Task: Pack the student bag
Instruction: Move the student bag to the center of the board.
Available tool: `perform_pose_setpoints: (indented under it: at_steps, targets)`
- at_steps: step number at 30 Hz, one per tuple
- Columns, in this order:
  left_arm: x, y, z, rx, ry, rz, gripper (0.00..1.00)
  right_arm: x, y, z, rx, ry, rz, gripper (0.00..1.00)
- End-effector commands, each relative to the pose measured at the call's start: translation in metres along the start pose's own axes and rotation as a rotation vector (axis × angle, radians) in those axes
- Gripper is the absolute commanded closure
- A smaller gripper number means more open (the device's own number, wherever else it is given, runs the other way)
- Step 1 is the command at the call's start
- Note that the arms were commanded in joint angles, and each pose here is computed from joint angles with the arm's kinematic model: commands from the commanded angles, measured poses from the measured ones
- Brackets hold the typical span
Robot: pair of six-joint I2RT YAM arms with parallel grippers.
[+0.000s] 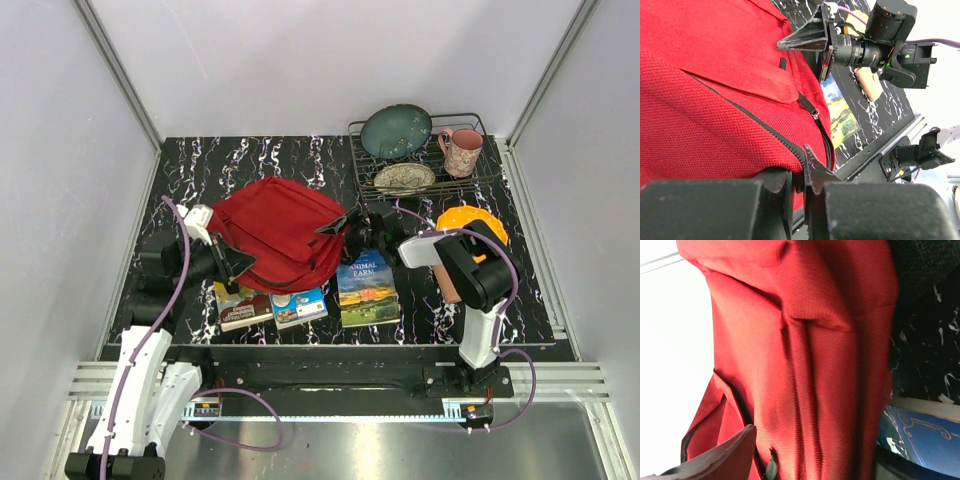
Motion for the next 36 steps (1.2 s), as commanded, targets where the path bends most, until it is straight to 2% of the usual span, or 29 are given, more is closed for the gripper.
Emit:
perform_pose_setpoints:
  at_steps: [1, 2, 5, 8, 9, 15, 17, 21, 27, 30, 31, 32, 34, 36]
  targets:
    - [0.012, -0.006, 0.006, -0.004, -0.054, -0.058, 1.00, 0.007, 0.033, -0.006, 0.124, -0.040, 0.068, 0.37]
    - [0.010, -0.005, 0.006, 0.001, -0.052, -0.057, 1.00, 0.006, 0.035, -0.006, 0.133, -0.039, 0.084, 0.54]
    - [0.008, -0.001, 0.005, 0.019, -0.049, -0.058, 1.00, 0.004, 0.047, -0.001, 0.170, -0.047, 0.139, 0.76]
    - [0.008, 0.003, 0.004, 0.043, -0.052, -0.053, 1.00, -0.001, 0.061, 0.006, 0.205, -0.046, 0.213, 0.91]
    - [0.010, 0.007, 0.004, 0.065, -0.058, -0.052, 1.00, -0.006, 0.073, 0.012, 0.237, -0.041, 0.271, 1.00]
    - [0.031, 0.005, 0.010, 0.106, -0.108, -0.119, 1.00, -0.049, 0.120, 0.046, 0.314, 0.006, 0.594, 1.00]
    - [0.045, -0.006, 0.016, 0.082, -0.137, -0.158, 1.00, -0.061, 0.126, 0.056, 0.307, 0.000, 0.715, 1.00]
    - [0.058, -0.033, 0.024, -0.025, -0.155, -0.224, 1.00, -0.083, 0.116, 0.095, 0.271, -0.009, 0.810, 1.00]
    - [0.053, -0.054, 0.024, -0.178, -0.138, -0.249, 1.00, -0.082, 0.057, 0.151, 0.196, -0.130, 0.720, 1.00]
    - [0.041, -0.051, 0.013, -0.232, -0.105, -0.216, 1.00, -0.069, 0.017, 0.180, 0.155, -0.271, 0.604, 1.00]
    - [0.032, -0.045, 0.004, -0.239, -0.068, -0.185, 1.00, -0.057, 0.009, 0.187, 0.146, -0.357, 0.567, 1.00]
    - [0.029, -0.041, -0.002, -0.230, -0.059, -0.166, 1.00, -0.053, -0.017, 0.197, 0.118, -0.385, 0.493, 1.00]
    - [0.019, -0.028, -0.020, -0.211, -0.003, -0.123, 1.00, -0.038, -0.032, 0.205, 0.109, -0.482, 0.434, 1.00]
    - [0.016, -0.022, -0.032, -0.193, 0.027, -0.116, 1.00, -0.033, -0.048, 0.207, 0.104, -0.511, 0.389, 1.00]
Point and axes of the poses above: each gripper's point midway between its finger pads, its own z axis back along the fingers, its own y axis along the line the jaws close on, x = y × z, the point moved 2 cm from there along z, back along the fingers, and after that the axes turned 4 degrees about -z, right-handed, at the moved point
